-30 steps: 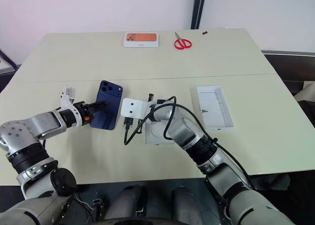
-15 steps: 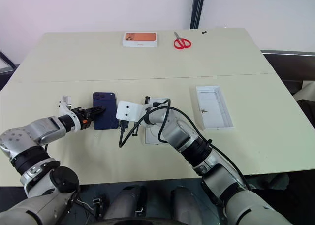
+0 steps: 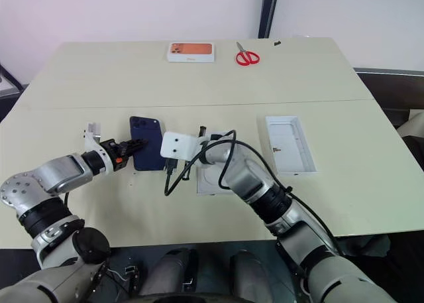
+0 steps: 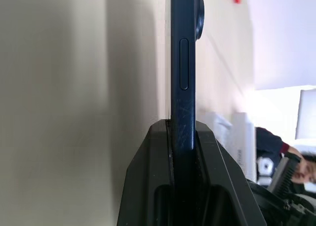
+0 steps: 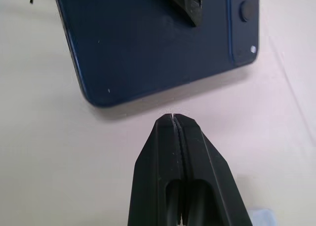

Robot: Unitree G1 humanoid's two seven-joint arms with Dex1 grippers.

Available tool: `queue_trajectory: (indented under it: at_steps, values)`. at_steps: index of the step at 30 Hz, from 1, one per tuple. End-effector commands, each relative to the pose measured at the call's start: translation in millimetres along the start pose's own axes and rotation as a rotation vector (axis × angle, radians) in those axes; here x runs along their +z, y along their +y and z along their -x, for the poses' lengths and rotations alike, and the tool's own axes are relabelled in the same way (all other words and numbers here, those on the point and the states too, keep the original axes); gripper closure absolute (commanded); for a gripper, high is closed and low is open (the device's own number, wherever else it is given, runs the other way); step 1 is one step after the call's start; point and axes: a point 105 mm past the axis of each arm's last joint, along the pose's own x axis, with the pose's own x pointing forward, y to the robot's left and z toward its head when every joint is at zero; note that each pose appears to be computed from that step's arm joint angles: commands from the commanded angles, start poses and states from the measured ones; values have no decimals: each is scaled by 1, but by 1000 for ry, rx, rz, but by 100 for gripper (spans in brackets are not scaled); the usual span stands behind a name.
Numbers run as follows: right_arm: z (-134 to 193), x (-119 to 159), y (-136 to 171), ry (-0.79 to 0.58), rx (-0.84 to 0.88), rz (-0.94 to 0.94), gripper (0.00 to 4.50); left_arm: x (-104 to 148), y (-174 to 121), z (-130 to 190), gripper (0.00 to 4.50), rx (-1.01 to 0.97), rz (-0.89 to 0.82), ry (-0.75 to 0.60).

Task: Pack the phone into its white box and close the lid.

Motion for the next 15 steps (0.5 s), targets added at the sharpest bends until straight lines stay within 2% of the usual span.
queue_trajectory:
  at_steps: [1, 8, 15]
  values:
    - [36, 15, -24, -71, -46, 3, 450, 2, -46, -8, 448, -143, -77, -8]
    - [102, -18, -38, -6, -34, -33, 450, -37, -90, -40, 448, -182, -34, 91]
    - [127, -54, -43, 113, -70, -63, 450, -82, -102, -48, 448, -100, 6, 214]
